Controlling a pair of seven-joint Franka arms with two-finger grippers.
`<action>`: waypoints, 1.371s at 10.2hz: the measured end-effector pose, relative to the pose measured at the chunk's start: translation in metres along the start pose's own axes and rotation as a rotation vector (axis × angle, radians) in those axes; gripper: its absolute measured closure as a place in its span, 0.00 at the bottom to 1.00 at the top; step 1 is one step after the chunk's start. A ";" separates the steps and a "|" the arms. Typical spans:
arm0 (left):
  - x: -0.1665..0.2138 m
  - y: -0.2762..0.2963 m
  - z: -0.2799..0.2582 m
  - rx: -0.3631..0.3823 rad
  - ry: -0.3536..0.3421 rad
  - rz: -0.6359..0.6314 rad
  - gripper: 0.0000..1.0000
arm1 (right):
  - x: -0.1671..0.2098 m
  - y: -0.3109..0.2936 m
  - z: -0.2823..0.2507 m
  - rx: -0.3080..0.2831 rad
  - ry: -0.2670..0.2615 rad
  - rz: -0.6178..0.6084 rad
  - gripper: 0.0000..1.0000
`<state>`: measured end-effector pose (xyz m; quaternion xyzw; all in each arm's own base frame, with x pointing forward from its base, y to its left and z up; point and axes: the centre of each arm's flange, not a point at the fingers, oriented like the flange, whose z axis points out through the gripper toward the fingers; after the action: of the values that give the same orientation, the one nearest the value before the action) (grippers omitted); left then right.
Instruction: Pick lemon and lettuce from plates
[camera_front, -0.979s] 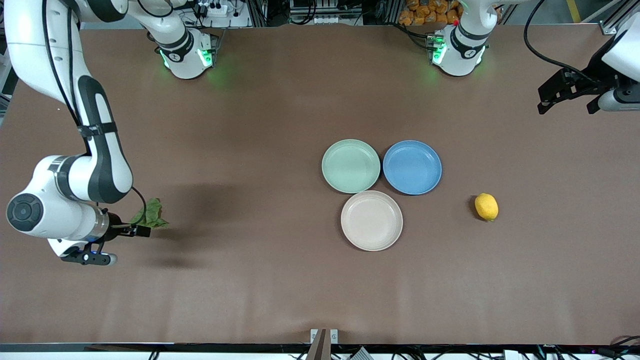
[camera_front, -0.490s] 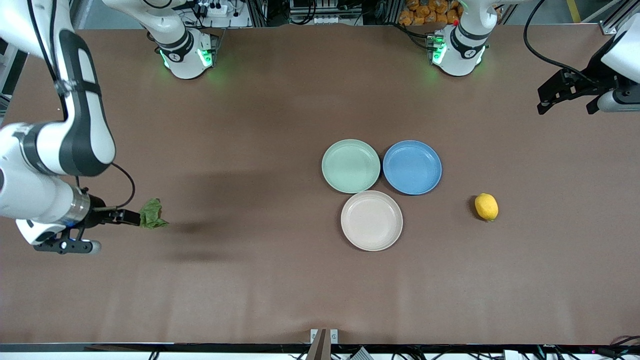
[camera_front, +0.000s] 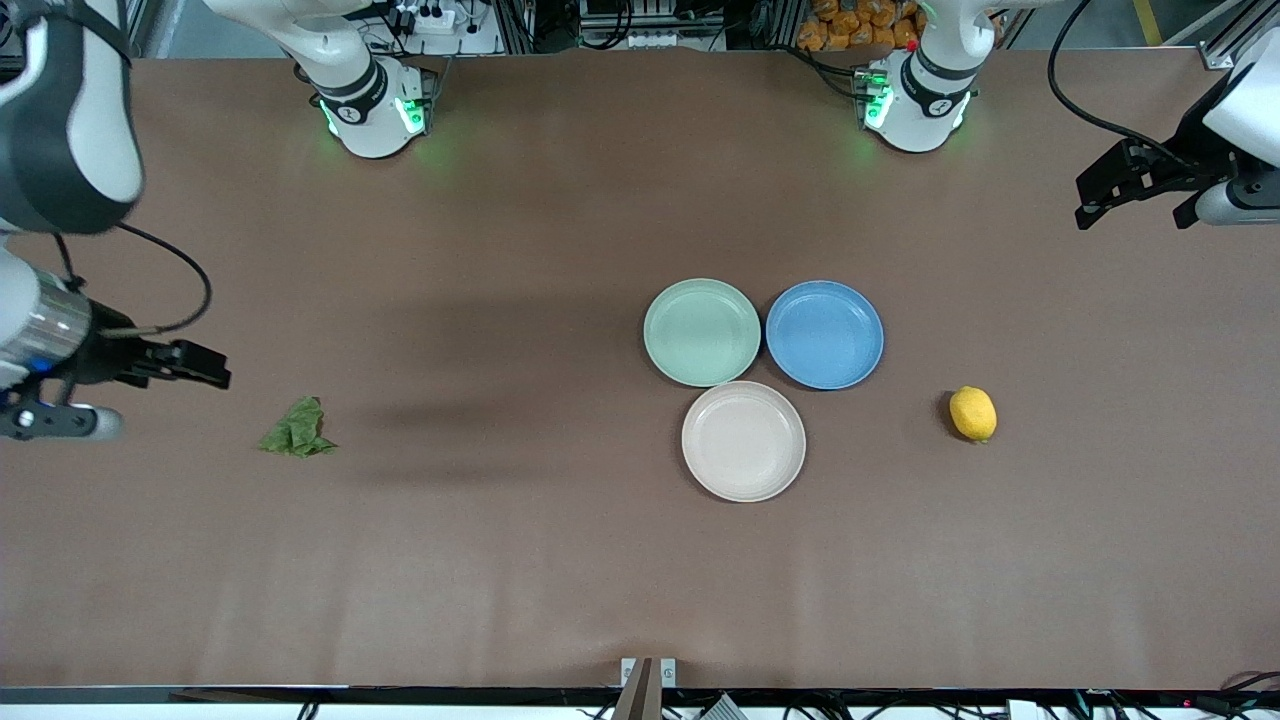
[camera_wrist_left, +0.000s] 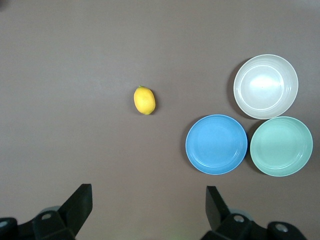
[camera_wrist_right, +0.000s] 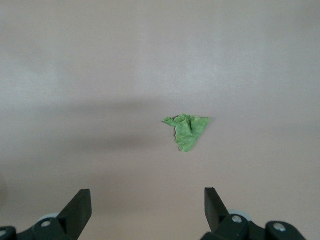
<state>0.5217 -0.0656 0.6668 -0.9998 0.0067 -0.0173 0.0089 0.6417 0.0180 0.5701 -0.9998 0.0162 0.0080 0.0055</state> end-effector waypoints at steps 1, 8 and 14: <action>0.000 0.000 0.000 0.000 0.000 0.000 0.00 | -0.005 0.001 -0.019 0.002 0.023 0.001 0.00; 0.000 0.000 0.000 0.000 -0.001 -0.001 0.00 | -0.059 0.015 -0.098 -0.002 0.074 0.013 0.00; 0.000 -0.001 0.000 0.000 -0.001 -0.001 0.00 | -0.086 0.023 -0.108 0.006 0.073 0.022 0.00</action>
<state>0.5220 -0.0650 0.6667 -0.9998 0.0061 -0.0169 0.0089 0.5567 -0.0038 0.6787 -0.9992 0.0272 -0.0286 0.0078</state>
